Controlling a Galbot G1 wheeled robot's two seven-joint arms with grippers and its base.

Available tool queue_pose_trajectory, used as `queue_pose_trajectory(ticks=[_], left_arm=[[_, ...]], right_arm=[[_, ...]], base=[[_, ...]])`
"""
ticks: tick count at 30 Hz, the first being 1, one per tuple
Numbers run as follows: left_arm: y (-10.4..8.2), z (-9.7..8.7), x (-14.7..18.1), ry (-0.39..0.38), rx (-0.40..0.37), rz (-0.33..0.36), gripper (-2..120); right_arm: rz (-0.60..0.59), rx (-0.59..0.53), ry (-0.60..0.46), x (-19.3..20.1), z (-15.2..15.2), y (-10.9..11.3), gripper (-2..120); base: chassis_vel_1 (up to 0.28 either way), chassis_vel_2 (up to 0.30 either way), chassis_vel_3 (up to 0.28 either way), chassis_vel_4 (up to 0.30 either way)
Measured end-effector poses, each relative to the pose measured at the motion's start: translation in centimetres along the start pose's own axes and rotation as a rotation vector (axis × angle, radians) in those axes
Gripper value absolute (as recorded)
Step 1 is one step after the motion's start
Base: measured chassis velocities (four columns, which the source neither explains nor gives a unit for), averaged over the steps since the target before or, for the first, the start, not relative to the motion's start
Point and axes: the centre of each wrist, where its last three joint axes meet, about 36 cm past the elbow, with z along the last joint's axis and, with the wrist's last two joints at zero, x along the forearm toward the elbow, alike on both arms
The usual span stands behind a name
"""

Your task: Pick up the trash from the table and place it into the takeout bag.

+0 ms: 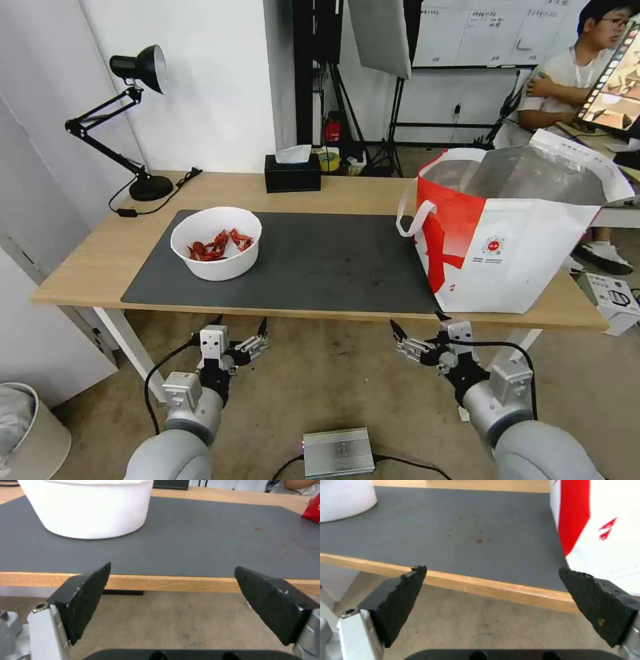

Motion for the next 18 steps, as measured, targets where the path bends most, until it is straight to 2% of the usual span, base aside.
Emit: queue_pose_trajectory(ticks=[18], left_arm=[[-0.15,-0.06,-0.02,-0.005,0.008,-0.002,100]], right_arm=[[0.044,0.02,0.018,0.1,-0.08,-0.24,100]], base=[[0.0,0.0,0.0,0.0]])
